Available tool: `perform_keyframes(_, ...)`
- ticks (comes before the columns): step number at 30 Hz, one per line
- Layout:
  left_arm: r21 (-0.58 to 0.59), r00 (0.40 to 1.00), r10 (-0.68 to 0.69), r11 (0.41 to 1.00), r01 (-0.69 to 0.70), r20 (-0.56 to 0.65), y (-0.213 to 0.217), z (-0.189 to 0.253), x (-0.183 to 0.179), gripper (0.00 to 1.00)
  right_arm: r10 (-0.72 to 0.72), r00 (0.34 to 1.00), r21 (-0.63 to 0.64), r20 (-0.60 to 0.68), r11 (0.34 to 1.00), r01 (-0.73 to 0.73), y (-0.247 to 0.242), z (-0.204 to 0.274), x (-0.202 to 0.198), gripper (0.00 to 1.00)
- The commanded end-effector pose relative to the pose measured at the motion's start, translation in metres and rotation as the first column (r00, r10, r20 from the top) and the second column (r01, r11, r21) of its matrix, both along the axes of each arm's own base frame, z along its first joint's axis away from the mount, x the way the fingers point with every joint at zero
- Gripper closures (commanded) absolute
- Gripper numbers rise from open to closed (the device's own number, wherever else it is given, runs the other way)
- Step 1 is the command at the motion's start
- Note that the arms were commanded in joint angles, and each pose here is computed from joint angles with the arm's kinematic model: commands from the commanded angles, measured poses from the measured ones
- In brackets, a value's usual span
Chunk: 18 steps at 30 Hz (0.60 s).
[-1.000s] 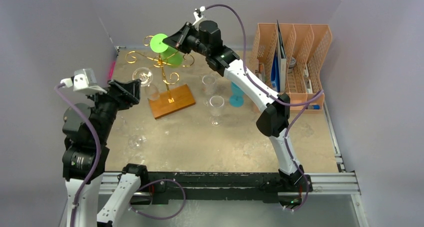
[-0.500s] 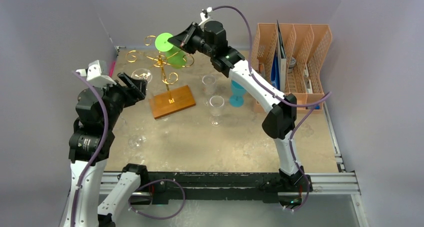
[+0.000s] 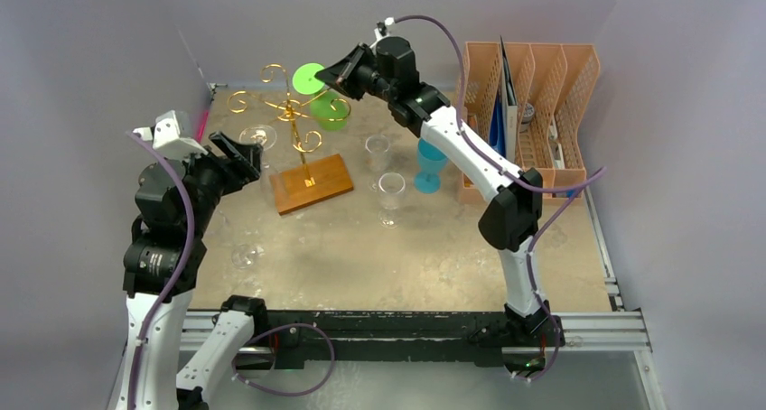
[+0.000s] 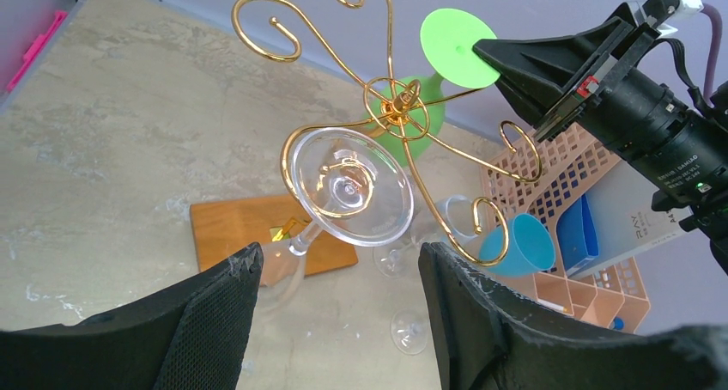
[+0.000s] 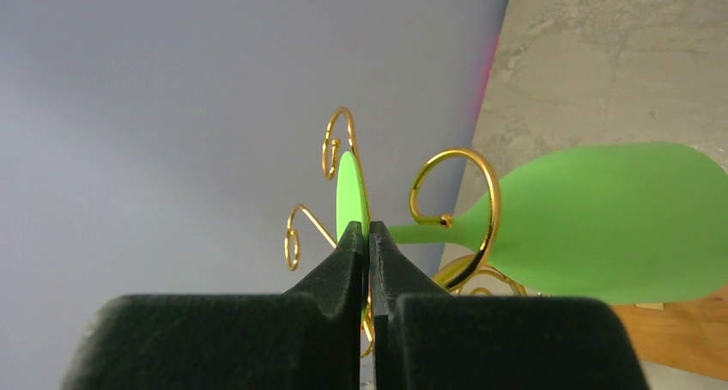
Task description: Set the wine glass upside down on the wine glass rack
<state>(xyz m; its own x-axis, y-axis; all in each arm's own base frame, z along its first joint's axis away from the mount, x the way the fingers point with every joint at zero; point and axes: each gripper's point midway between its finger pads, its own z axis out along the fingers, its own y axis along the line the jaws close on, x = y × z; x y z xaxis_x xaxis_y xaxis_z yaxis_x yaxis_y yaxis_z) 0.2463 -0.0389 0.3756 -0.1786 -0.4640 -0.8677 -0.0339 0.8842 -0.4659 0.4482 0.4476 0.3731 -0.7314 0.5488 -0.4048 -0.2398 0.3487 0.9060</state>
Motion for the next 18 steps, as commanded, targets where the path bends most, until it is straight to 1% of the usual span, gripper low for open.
perform_keyframes(1,-0.006,0.998,0.019,1.0,-0.019,0.052,0.004,0.018,-0.004,0.34,-0.033,0.998,0.055,0.059,0.998,0.029,-0.021,0.049,-0.013,1.0)
perform_keyframes(7,-0.008,0.998,0.008,1.0,-0.007,0.062,0.002,0.024,-0.01,0.34,-0.073,0.996,0.061,0.05,0.996,0.07,-0.04,0.046,-0.011,1.0)
perform_keyframes(14,-0.001,0.998,0.015,1.0,-0.015,0.058,0.004,0.021,-0.011,0.34,-0.131,0.991,0.075,0.032,0.989,0.128,-0.058,0.043,0.0,1.0)
perform_keyframes(17,0.006,0.998,0.018,1.0,-0.018,0.065,0.005,0.023,-0.013,0.34,-0.147,0.987,0.138,0.07,0.981,0.136,-0.059,0.052,0.011,1.0)
perform_keyframes(18,0.007,0.997,0.021,1.0,-0.022,0.068,0.006,0.024,-0.014,0.34,-0.147,0.987,0.153,0.064,0.979,0.135,-0.058,0.051,0.015,1.0)
